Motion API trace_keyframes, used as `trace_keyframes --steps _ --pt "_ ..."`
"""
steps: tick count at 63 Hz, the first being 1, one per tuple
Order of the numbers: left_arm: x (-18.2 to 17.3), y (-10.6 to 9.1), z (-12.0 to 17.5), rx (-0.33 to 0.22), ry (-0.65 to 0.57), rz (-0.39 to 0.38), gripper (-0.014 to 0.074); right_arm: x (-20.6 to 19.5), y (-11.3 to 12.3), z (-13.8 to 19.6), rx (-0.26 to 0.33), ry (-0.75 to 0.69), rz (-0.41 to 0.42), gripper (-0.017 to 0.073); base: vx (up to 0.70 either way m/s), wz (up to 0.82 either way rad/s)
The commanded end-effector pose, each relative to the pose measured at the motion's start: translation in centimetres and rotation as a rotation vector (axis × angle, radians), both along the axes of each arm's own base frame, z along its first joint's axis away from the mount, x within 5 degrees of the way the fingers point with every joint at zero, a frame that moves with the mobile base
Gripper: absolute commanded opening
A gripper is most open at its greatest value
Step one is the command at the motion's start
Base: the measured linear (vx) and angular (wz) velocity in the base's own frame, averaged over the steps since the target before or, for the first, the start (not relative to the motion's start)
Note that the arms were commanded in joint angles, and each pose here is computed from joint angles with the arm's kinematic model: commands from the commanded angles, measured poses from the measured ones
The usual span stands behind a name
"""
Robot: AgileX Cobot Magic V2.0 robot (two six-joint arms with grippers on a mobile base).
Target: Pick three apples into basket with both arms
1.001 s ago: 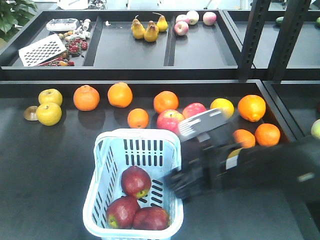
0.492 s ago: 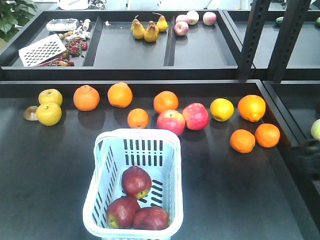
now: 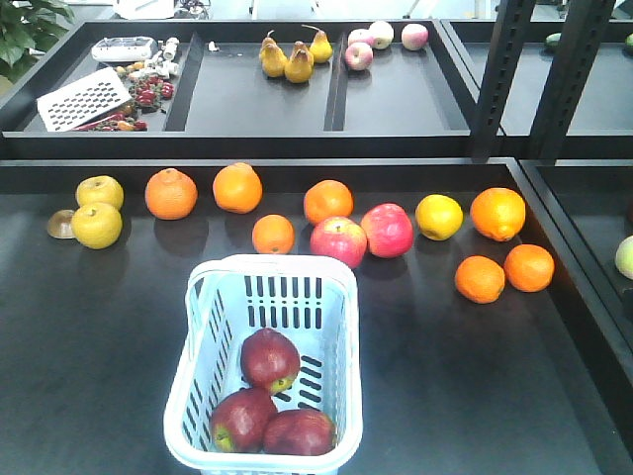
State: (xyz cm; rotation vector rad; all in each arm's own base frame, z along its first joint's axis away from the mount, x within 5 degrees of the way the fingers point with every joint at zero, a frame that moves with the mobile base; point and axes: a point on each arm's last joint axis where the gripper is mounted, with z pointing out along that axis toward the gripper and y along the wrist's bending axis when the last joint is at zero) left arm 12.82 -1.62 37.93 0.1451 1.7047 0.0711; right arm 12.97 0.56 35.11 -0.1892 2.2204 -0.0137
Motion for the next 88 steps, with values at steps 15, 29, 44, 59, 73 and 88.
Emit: trace_keyframes --steps 15,29,44,59,73,88 --pt "-0.15 -0.17 1.19 -0.008 -0.066 -0.026 0.0572 0.18 -0.15 1.32 -0.008 -0.082 -0.009 0.0591 0.0 0.0" --pt "-0.15 -0.17 1.19 -0.008 -0.067 -0.026 0.0449 0.21 -0.26 1.35 -0.025 -0.086 -0.013 0.0459 0.0 0.0" --pt "-0.15 -0.17 1.19 -0.008 -0.067 -0.026 0.0029 0.26 -0.26 1.43 -0.025 -0.097 -0.013 0.002 0.0 0.0" --pt "-0.15 -0.17 1.19 -0.007 -0.066 -0.026 -0.0008 0.26 -0.24 1.43 -0.021 -0.097 -0.013 -0.0008 0.0 0.0" --pt "-0.15 -0.17 1.19 -0.007 -0.066 -0.026 -0.0008 0.26 -0.24 1.42 -0.021 -0.096 -0.013 -0.0008 0.0 0.0" --pt "-0.15 -0.17 1.19 -0.007 -0.066 -0.026 -0.0007 0.26 -0.24 1.42 -0.021 -0.096 -0.013 -0.0008 0.0 0.0"
